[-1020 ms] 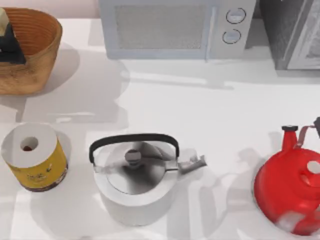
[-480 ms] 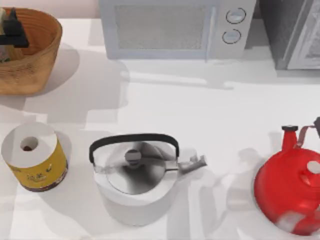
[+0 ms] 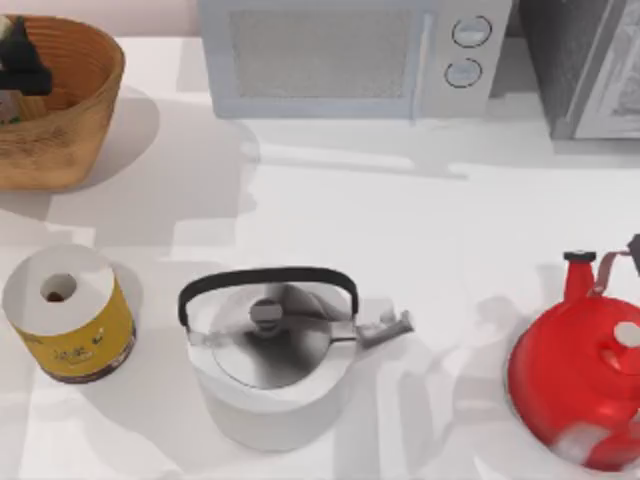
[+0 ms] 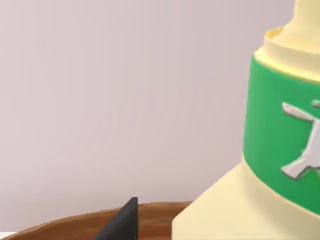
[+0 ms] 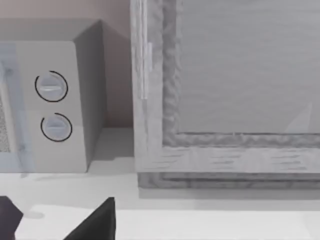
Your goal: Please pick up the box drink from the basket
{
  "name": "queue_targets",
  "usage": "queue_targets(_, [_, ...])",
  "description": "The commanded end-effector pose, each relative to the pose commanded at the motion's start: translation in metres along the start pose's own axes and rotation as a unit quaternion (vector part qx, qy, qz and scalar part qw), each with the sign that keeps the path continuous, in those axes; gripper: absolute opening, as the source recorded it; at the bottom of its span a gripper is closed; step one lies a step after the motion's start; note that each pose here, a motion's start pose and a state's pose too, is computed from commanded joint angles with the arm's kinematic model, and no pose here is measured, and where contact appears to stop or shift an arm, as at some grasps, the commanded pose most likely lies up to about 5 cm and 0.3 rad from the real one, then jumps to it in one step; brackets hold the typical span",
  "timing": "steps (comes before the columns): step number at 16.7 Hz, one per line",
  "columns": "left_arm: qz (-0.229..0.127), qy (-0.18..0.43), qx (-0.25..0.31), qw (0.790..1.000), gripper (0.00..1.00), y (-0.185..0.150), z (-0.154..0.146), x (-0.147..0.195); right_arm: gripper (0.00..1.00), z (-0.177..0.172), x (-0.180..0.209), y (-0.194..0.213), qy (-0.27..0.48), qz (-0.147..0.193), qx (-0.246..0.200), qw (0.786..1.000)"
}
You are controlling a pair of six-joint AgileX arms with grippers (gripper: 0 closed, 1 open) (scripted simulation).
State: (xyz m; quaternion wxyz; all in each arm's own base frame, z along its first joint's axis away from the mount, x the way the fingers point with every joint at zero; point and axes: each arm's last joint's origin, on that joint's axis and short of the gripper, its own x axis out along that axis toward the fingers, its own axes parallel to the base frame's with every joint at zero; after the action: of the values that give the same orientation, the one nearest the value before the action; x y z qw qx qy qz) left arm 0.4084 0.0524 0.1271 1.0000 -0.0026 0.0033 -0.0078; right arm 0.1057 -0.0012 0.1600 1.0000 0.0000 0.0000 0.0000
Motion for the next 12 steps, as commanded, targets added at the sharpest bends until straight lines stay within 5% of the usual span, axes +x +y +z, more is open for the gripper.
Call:
queue_targets(9, [0.0,0.0,0.0,1.0,0.02,0.0,0.0,0.0,1.0,0.0,0.0,0.0,0.0,0.0,0.0,1.0])
queue_targets(12, [0.0,0.0,0.0,1.0,0.0,0.0,0.0,0.0,1.0,0.0,0.0,0.0,0.0,0.0,0.0,1.0])
